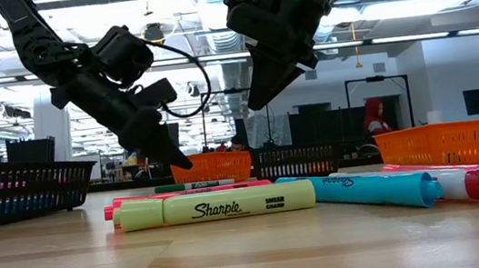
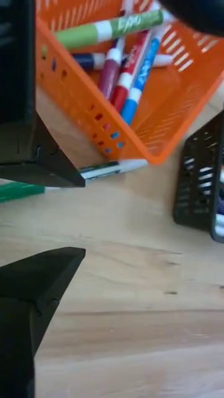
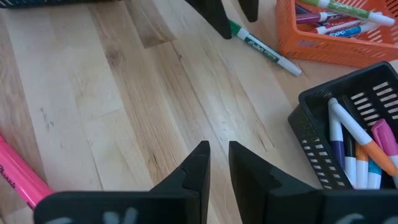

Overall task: Pick & Place Markers
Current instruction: Put the green marker into the left orange bin, then put the pink highlighter into the right orange bin

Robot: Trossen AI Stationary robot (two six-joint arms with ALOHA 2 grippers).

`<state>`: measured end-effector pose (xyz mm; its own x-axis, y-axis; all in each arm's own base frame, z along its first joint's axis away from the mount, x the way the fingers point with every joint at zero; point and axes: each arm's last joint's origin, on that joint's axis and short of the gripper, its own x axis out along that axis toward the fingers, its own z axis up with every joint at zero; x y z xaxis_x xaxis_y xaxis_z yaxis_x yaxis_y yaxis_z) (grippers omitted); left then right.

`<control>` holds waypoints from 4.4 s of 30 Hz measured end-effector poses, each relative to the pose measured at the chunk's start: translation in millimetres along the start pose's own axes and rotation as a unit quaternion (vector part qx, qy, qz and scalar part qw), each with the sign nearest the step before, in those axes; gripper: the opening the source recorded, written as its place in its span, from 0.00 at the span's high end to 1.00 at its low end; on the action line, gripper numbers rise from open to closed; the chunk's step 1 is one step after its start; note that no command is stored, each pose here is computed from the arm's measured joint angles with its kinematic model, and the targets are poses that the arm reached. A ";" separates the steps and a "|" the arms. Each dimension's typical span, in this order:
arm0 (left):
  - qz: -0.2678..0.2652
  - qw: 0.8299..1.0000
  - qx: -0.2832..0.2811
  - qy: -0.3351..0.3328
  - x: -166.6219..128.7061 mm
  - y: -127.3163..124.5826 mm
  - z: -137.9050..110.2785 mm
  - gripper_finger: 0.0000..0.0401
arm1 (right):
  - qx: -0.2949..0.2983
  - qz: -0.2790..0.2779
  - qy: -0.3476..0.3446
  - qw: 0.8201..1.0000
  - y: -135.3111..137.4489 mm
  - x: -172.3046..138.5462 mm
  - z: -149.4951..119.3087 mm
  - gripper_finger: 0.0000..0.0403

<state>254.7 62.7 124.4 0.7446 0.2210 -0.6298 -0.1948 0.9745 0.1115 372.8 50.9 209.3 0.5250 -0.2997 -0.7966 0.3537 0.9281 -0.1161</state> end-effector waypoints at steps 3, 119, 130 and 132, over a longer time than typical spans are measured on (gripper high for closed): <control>0.003 1.000 -0.003 0.017 3.9 0.8 -5.1 0.59 | 0.000 0.000 0.000 1.000 0.0 0.0 0.0 0.87; -0.128 0.980 0.025 -0.150 -63.3 -100.0 6.8 0.54 | -0.080 0.214 -0.074 0.971 74.1 60.8 -66.3 0.68; -0.127 0.980 0.025 -0.151 -63.3 -99.9 6.8 0.56 | -0.085 0.230 -0.088 0.965 81.8 49.5 -55.5 0.68; -0.127 0.980 0.025 -0.151 -63.3 -99.9 6.9 0.56 | -0.094 0.223 -0.060 0.968 83.1 46.7 -54.7 0.68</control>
<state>231.4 -48.3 158.4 0.9214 -0.0336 -0.3872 0.0460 0.9987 0.0229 384.4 126.1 130.0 0.6833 0.1279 -0.7189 -0.0706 0.9915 0.1092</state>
